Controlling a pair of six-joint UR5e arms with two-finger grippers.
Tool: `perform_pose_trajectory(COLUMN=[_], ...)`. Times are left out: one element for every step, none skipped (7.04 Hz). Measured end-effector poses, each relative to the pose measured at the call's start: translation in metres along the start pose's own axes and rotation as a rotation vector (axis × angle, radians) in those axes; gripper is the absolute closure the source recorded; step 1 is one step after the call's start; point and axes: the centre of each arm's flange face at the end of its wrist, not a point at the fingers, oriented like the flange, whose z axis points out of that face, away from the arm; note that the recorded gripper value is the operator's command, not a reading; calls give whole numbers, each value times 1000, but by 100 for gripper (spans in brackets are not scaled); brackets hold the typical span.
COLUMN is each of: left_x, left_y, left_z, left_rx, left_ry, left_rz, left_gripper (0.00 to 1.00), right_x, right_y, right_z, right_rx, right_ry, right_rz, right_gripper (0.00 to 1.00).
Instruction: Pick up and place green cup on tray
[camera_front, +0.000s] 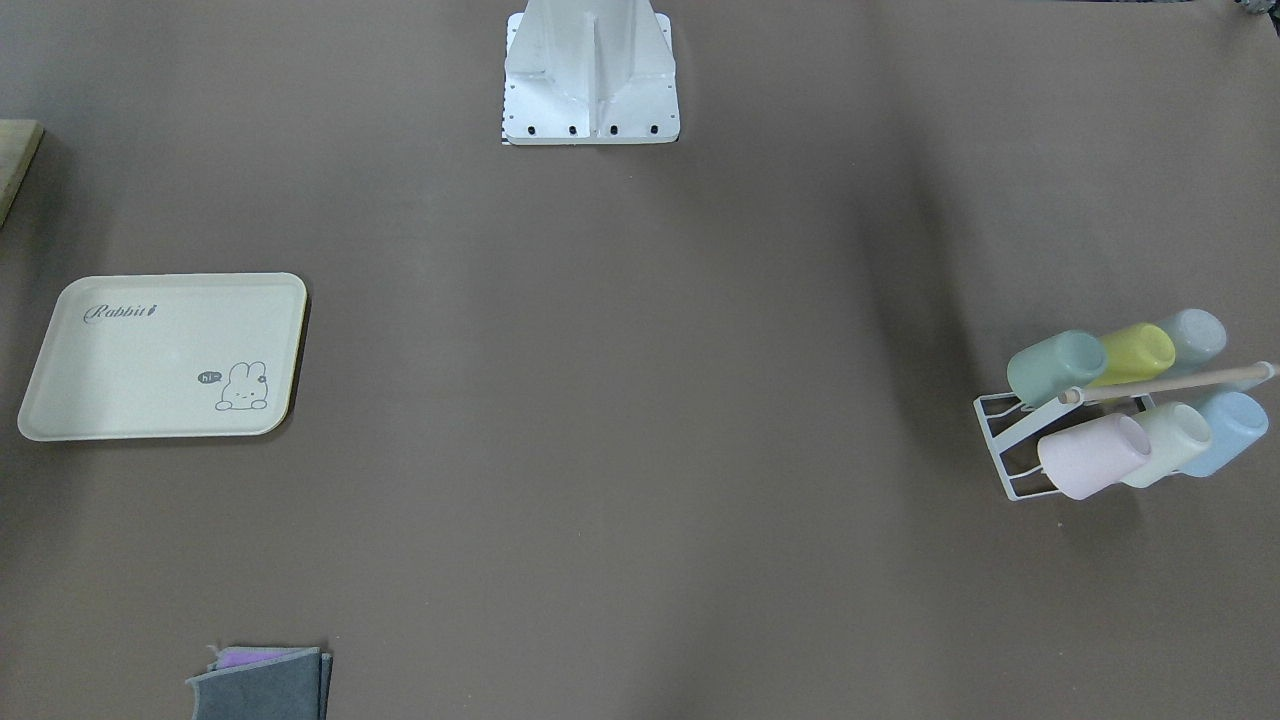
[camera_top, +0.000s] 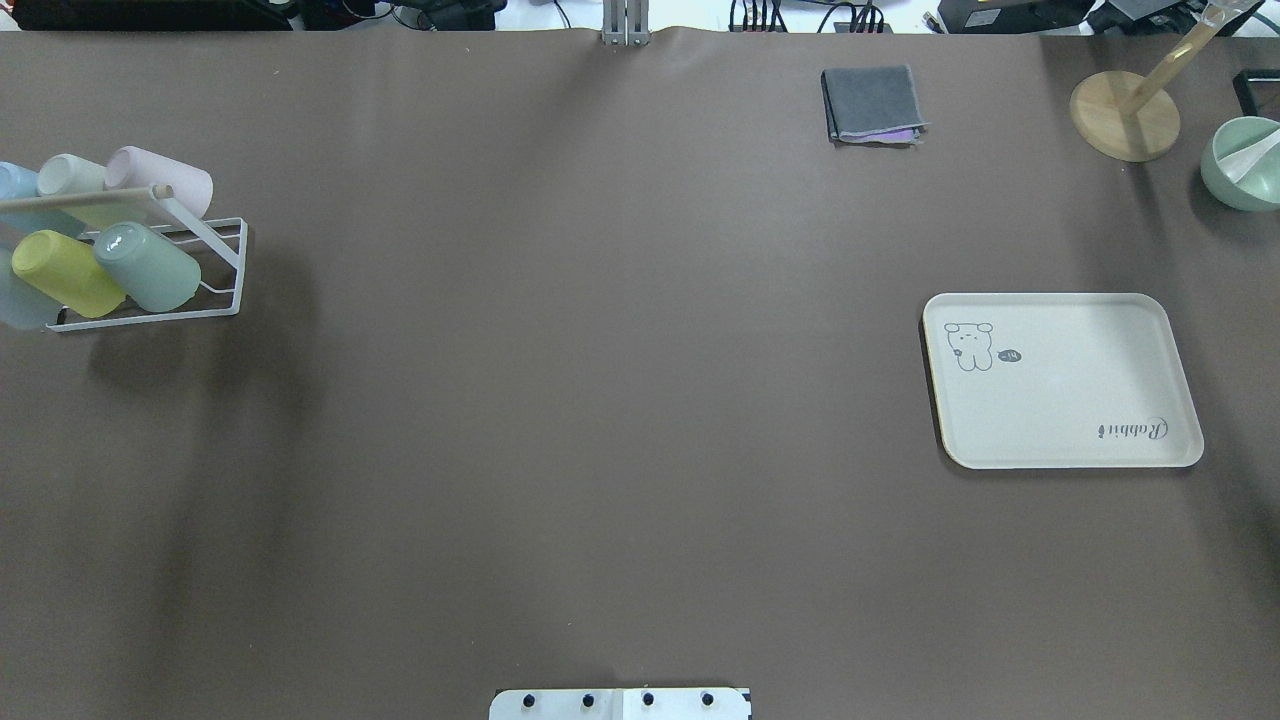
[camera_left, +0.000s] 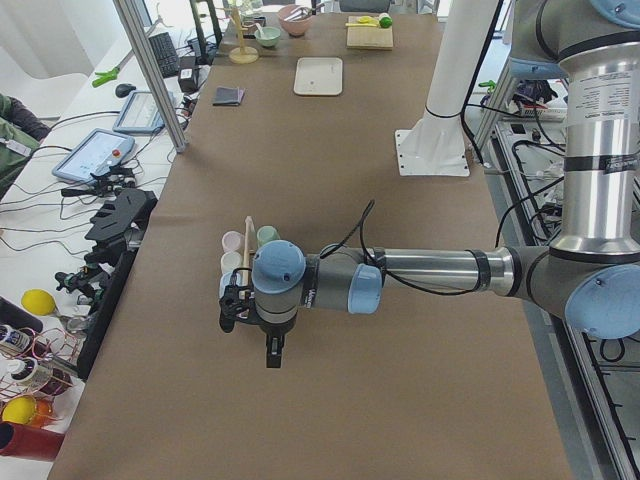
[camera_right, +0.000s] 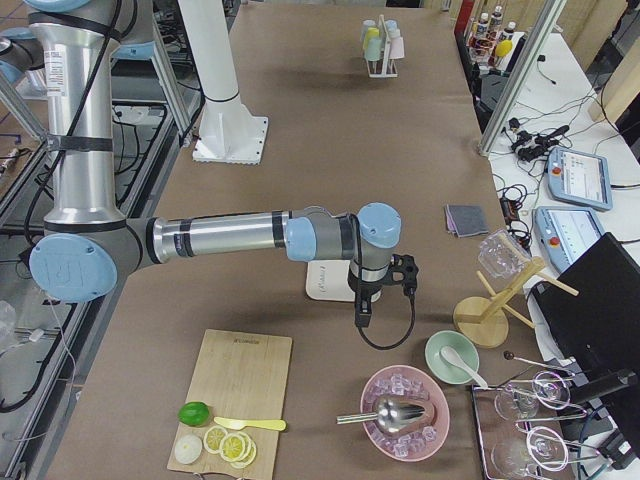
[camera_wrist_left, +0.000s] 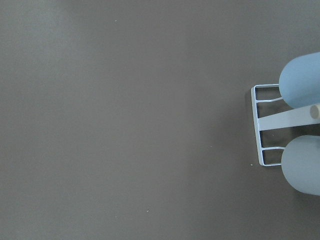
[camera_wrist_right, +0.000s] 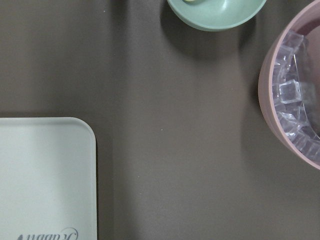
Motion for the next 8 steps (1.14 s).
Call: perform_pose_trajectory(left_x=[0,0,-1,-2,-2,-3,-4,-6], left_y=[0,0,0,1,1,1,2,5], left_z=[0,0,1,2,2,3,3,5], left_rx=[0,0,-1,-5,-6,-7,-8,-13], left_ry=[0,0,0,0,0,-1,-1,-1], left_rz=[0,0,-1,-5,-6,-7,-9,-13], left_gripper=[2,2,2,2,2,2,2,2], right_x=[0,0,-1,-2,-1,0,1,2], right_y=[0,-1,-3,-5,-5,-5,-5,-5], right_z=[0,-1,-2,-4,-3,-2,-1,0], right_rx=[1,3,5,8,7,4,1,0], right_ry=[3,9,14,18,21,22,23,23], right_rz=[-34,-72,-94,-106,-108,-106,-102,-97], right_gripper=[0,0,0,0,0,0,0,0])
